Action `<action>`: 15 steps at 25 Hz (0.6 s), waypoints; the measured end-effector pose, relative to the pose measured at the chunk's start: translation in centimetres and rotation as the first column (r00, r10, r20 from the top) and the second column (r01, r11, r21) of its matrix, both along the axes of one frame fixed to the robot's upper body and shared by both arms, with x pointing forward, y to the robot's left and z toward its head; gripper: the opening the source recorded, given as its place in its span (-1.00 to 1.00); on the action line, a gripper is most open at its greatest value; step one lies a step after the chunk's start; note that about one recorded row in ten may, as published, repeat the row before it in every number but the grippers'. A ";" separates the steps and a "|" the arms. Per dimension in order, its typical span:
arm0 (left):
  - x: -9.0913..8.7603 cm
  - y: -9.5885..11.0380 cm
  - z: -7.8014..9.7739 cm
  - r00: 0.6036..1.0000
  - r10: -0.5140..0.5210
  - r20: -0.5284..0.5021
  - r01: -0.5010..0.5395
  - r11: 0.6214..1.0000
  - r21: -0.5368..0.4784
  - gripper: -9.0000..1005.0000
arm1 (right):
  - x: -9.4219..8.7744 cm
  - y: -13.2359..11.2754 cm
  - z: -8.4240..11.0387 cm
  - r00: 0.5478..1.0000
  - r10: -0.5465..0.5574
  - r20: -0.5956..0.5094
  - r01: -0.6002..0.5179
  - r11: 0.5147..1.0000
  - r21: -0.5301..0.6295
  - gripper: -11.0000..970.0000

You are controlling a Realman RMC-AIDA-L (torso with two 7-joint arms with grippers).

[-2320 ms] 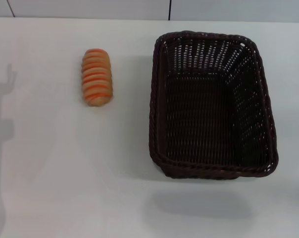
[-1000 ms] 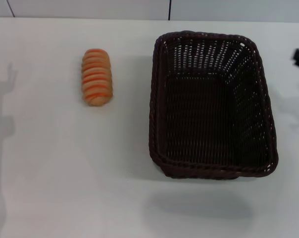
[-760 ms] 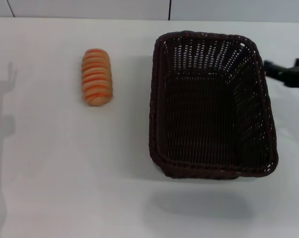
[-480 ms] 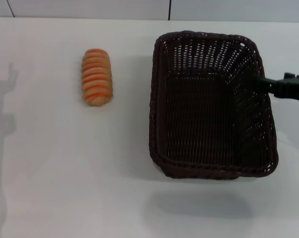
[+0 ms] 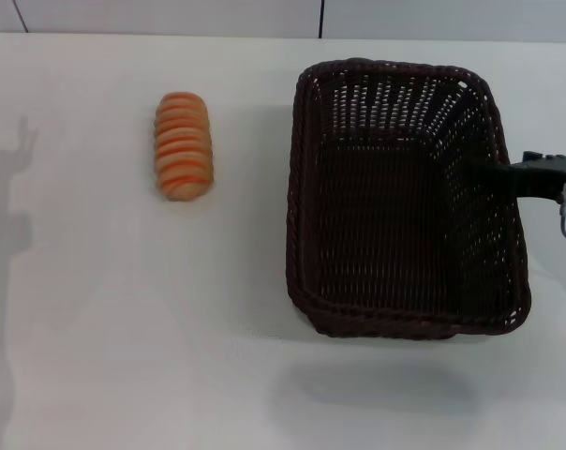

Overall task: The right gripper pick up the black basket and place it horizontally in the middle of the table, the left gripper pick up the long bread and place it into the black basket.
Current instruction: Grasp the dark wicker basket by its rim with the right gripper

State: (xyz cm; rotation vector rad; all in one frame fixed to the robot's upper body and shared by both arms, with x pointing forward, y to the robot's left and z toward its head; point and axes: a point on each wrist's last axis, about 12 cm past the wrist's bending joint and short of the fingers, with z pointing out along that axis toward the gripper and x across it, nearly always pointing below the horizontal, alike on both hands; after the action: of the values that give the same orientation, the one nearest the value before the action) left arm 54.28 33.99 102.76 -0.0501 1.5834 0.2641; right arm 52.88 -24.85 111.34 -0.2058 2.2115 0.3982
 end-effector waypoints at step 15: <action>0.2 -0.1 0.1 1.000 -0.004 0.003 0.004 1.000 0.000 0.66 | 2.2 1.4 -1.8 0.995 0.095 -0.015 -0.096 0.992 -0.084 0.58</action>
State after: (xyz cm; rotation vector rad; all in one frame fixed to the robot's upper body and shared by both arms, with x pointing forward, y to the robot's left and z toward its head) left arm 54.48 33.86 102.87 -0.0474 1.5804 0.2606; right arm 55.05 -23.42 109.52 -0.3567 2.2373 0.3584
